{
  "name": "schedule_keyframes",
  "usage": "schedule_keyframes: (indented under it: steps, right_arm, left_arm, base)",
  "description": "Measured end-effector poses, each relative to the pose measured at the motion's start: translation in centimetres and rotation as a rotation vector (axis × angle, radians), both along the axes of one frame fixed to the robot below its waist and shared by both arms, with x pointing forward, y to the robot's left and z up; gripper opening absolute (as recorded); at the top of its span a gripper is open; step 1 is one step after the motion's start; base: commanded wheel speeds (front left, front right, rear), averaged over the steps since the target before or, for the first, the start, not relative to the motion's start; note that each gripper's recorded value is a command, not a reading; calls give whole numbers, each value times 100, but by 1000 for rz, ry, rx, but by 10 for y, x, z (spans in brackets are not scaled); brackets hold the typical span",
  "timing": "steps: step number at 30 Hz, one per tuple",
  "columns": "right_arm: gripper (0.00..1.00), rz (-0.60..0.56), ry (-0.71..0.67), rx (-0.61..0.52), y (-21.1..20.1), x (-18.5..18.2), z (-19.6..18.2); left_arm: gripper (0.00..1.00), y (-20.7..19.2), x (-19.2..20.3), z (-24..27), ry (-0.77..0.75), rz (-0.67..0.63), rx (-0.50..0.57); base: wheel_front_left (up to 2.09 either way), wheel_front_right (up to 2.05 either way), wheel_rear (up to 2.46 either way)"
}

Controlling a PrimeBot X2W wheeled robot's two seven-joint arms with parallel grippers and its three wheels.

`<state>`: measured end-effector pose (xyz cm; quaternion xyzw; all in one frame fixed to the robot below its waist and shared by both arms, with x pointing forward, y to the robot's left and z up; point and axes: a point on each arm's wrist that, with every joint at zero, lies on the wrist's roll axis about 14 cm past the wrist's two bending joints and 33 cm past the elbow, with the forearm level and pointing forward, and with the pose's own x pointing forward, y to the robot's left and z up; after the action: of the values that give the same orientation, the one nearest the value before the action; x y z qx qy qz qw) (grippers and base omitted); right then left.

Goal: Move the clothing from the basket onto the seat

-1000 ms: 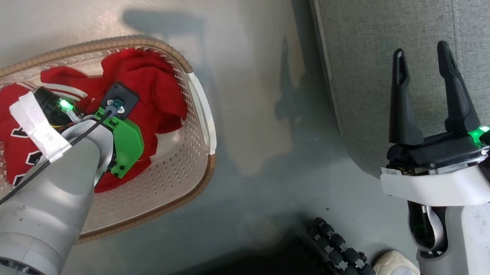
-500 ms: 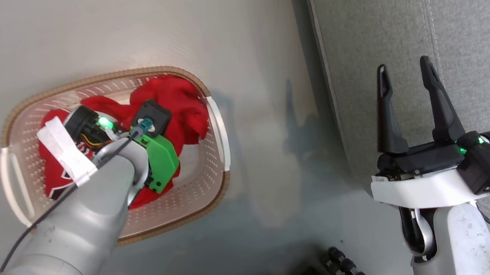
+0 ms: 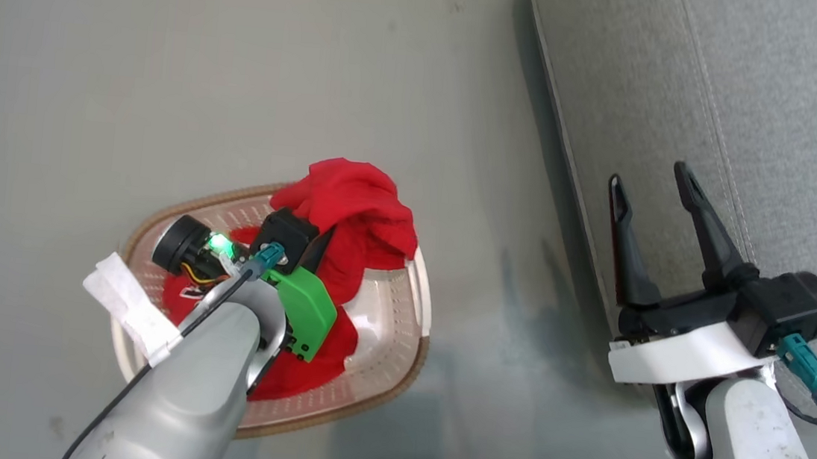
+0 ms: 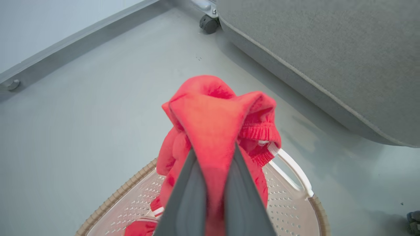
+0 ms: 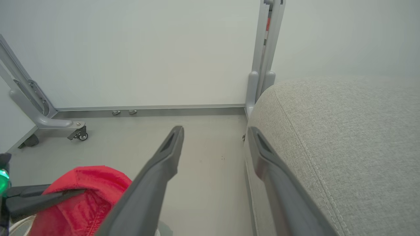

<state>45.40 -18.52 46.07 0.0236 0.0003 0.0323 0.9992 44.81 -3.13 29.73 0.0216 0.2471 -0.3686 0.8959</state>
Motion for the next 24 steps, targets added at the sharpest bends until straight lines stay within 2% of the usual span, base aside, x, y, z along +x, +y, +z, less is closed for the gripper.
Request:
schedule_keyframes:
  steps: [6, 15, 24]
  right_arm:
    - [100, 35, -29, 17, 15, -12, 16]
    - [100, 91, -84, 36, 36, -29, 41]
    - [100, 139, -136, 54, 53, -42, 63]
  left_arm:
    - [0, 18, 11, 54, -114, 94, -60]
    - [0, 42, 27, 158, -370, 205, -174]
    - [0, 47, 15, 251, -616, 207, -252]
  base:
    - [0, 0, 0]
    - [0, 0, 0]
    - [0, 0, 0]
